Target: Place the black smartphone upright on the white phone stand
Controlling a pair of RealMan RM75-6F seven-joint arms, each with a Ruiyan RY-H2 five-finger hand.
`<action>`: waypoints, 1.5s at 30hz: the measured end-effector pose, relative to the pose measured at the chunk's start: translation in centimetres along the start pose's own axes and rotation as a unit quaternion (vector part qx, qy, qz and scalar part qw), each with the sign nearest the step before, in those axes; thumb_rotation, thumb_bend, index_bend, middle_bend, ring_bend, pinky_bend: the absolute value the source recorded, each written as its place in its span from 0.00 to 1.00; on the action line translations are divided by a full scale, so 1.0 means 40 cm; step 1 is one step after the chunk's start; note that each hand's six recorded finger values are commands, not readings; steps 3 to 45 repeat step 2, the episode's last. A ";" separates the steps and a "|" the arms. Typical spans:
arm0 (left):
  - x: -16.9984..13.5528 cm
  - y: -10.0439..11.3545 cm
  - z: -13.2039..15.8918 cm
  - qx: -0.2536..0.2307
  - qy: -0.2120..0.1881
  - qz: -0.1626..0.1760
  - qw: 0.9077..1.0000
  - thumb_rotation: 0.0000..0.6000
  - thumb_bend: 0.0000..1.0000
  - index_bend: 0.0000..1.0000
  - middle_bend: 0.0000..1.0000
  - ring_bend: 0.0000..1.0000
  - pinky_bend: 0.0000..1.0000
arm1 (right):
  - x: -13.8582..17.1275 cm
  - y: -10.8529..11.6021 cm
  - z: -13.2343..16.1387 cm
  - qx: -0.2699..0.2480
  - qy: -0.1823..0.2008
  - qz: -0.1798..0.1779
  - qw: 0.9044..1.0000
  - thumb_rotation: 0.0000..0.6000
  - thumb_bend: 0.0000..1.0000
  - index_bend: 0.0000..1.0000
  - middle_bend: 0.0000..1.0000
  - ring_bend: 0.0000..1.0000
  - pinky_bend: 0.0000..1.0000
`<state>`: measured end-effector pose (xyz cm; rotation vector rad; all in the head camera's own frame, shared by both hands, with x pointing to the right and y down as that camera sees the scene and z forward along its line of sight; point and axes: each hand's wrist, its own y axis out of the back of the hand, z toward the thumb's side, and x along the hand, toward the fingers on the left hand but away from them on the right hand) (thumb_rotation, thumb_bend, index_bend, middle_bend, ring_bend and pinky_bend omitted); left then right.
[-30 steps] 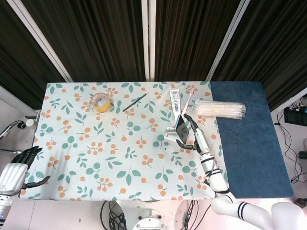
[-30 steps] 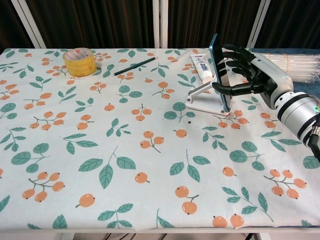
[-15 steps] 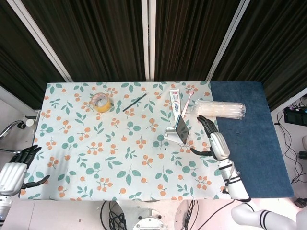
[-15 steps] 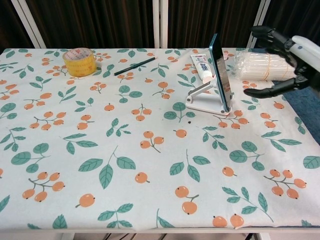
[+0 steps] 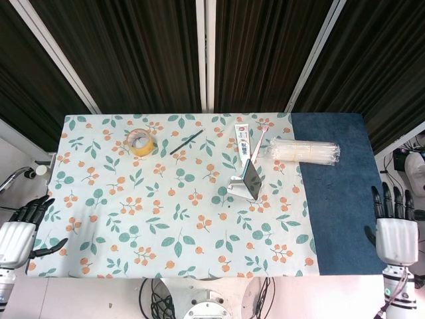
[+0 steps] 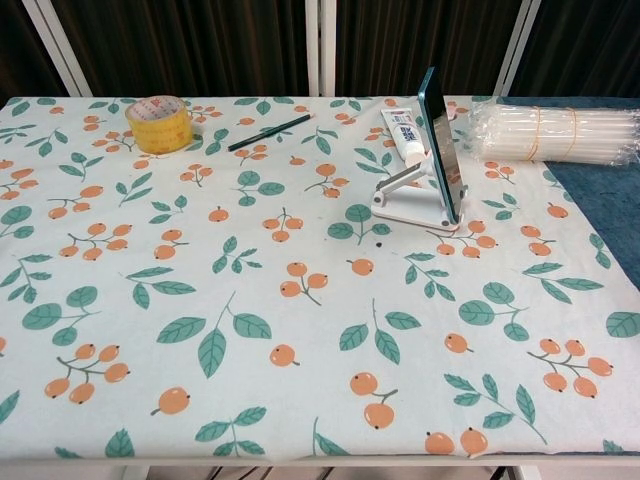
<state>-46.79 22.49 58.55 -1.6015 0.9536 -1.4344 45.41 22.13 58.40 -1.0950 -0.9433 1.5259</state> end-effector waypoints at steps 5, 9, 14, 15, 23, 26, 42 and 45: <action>0.002 0.003 0.000 0.002 0.001 0.002 1.000 0.56 0.15 0.10 0.07 0.10 0.22 | 0.025 0.002 -0.039 -0.010 -0.017 0.007 1.000 1.00 0.03 0.00 0.00 0.00 0.00; 0.002 0.003 0.000 0.002 0.001 0.002 1.000 0.56 0.15 0.10 0.07 0.10 0.22 | 0.025 0.002 -0.039 -0.010 -0.017 0.007 1.000 1.00 0.03 0.00 0.00 0.00 0.00; 0.002 0.003 0.000 0.002 0.001 0.002 1.000 0.56 0.15 0.10 0.07 0.10 0.22 | 0.025 0.002 -0.039 -0.010 -0.017 0.007 1.000 1.00 0.03 0.00 0.00 0.00 0.00; 0.002 0.003 0.000 0.002 0.001 0.002 1.000 0.56 0.15 0.10 0.07 0.10 0.22 | 0.025 0.002 -0.039 -0.010 -0.017 0.007 1.000 1.00 0.03 0.00 0.00 0.00 0.00; 0.002 0.003 0.000 0.002 0.001 0.002 1.000 0.56 0.15 0.10 0.07 0.10 0.22 | 0.025 0.002 -0.039 -0.010 -0.017 0.007 1.000 1.00 0.03 0.00 0.00 0.00 0.00; 0.002 0.003 0.000 0.002 0.001 0.002 1.000 0.56 0.15 0.10 0.07 0.10 0.22 | 0.025 0.002 -0.039 -0.010 -0.017 0.007 1.000 1.00 0.03 0.00 0.00 0.00 0.00; 0.002 0.003 0.000 0.002 0.001 0.002 1.000 0.56 0.15 0.10 0.07 0.10 0.22 | 0.025 0.002 -0.039 -0.010 -0.017 0.007 1.000 1.00 0.03 0.00 0.00 0.00 0.00; 0.002 0.003 0.000 0.002 0.001 0.002 1.000 0.56 0.15 0.10 0.07 0.10 0.22 | 0.025 0.002 -0.039 -0.010 -0.017 0.007 1.000 1.00 0.03 0.00 0.00 0.00 0.00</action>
